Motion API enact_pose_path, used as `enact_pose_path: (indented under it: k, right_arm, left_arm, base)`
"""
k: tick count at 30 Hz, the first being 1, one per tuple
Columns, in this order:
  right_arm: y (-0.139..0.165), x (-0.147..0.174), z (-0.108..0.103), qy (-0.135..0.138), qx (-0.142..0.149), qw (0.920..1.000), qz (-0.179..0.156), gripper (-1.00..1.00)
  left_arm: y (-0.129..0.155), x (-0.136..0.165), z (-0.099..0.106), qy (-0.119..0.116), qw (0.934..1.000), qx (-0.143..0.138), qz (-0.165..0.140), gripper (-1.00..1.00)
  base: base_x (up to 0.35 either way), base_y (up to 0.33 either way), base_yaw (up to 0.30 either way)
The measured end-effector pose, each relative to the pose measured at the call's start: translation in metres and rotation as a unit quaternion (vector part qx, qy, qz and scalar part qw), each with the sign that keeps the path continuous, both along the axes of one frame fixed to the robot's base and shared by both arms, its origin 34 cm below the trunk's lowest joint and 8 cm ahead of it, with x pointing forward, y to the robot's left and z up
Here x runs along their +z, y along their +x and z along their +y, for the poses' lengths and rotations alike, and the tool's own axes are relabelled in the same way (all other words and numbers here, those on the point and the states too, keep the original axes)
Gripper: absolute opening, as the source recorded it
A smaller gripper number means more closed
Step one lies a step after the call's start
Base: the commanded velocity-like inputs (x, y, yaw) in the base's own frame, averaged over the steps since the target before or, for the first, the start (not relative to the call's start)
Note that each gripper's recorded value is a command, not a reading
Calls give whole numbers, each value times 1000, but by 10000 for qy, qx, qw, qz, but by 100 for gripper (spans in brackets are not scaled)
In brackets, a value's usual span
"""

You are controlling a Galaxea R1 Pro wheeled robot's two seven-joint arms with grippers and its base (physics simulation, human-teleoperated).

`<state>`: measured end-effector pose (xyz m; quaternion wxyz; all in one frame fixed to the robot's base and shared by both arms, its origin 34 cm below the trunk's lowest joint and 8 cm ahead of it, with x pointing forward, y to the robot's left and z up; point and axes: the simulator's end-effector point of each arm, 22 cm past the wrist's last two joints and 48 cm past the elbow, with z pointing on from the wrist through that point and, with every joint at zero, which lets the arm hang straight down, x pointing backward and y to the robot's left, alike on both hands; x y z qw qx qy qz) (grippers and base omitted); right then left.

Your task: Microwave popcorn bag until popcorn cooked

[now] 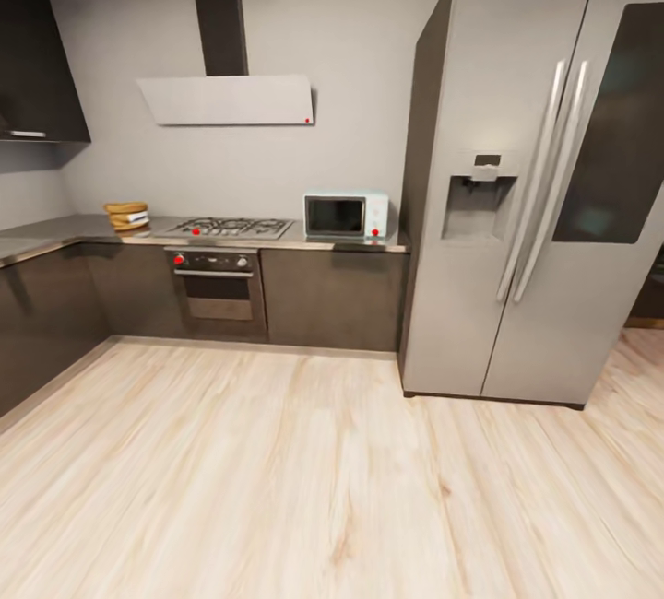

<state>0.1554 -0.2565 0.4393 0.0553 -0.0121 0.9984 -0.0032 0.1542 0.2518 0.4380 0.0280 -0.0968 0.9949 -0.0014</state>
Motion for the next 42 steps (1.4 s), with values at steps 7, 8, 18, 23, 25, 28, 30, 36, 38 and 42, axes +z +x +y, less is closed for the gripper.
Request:
enact_pose_path:
  k: [7,8,18,23,25,28,30,36,38,42]
  right_arm:
    - [0,0,0,0,-1,10000,0,100]
    - [0,0,0,0,-1,10000,0,100]
    - [0,0,0,0,-1,10000,0,100]
    - [0,0,0,0,-5,10000,0,100]
    - [0,0,0,0,-5,10000,0,100]
    - [0,0,0,0,-7,10000,0,100]
    - [0,0,0,0,-6,10000,0,100]
    - [0,0,0,0,-7,10000,0,100]
    - [0,0,0,0,-4,10000,0,100]
    - [0,0,0,0,-2,10000,0,100]
  left_arm:
    - [1,0,0,-1,10000,0,-11,100]
    - [1,0,0,0,10000,0,-11,100]
    - [2,0,0,5,10000,-6,-33,100]
    - [1,0,0,7,10000,-5,-30,100]
    - [1,0,0,7,10000,-5,-31,100]
    - [1,0,0,7,10000,-5,-31,100]
    - [1,0,0,8,10000,-5,-31,100]
    - [1,0,0,7,10000,-7,-32,100]
    - [1,0,0,5,10000,-6,-28,100]
    - [0,0,0,5,10000,-7,-14,100]
  base:
    - [325,51,0]
    - [325,98,0]
    - [325,102,0]
    - [325,103,0]
    - [325,103,0]
    - [325,103,0]
    - [325,103,0]
    - [325,103,0]
    - [325,103,0]
    - [325,103,0]
